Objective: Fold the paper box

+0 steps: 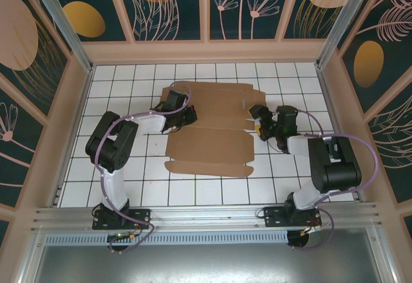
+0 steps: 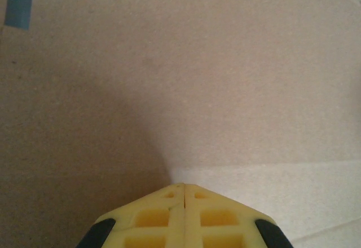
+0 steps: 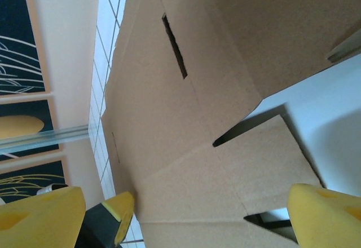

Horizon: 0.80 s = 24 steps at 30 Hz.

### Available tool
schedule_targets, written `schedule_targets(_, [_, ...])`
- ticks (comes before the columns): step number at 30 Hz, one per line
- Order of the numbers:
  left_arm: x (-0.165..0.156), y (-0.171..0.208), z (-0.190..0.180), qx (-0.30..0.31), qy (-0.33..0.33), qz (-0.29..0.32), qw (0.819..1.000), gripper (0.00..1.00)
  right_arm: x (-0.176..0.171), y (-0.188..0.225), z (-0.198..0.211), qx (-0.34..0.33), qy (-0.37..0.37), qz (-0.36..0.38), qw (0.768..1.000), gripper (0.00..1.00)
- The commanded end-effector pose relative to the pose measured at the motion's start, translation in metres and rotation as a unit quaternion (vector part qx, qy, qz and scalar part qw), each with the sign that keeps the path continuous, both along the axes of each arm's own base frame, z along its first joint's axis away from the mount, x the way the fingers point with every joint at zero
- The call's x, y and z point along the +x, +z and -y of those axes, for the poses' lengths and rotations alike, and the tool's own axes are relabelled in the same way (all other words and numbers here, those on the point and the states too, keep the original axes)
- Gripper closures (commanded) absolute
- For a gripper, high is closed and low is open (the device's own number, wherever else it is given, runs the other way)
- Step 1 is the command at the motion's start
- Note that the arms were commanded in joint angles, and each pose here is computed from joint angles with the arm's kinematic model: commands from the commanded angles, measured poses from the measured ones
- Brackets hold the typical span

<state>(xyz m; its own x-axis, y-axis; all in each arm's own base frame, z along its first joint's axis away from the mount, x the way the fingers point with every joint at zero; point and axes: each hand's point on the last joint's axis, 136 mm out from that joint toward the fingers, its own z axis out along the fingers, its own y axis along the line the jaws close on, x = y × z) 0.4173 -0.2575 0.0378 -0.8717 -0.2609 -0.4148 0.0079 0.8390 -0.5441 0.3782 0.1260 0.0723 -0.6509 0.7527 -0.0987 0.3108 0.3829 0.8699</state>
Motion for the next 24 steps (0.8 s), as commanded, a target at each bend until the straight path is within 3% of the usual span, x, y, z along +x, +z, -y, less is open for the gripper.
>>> schedule_targets(1, [-0.005,-0.020,-0.003,0.011,-0.010,-0.017,1.000,1.00,0.013,0.003,0.004,0.024,-0.023,0.021,0.999,0.09])
schedule_targets(14, [-0.011,-0.044,-0.009,0.049,-0.033,-0.032,0.998,1.00,0.049,-0.003,0.017,0.060,-0.061,0.046,0.995,0.14])
schedule_targets(24, [-0.008,-0.043,-0.012,0.065,-0.037,-0.024,0.997,1.00,0.049,0.001,0.038,0.046,-0.118,0.079,0.989,0.12])
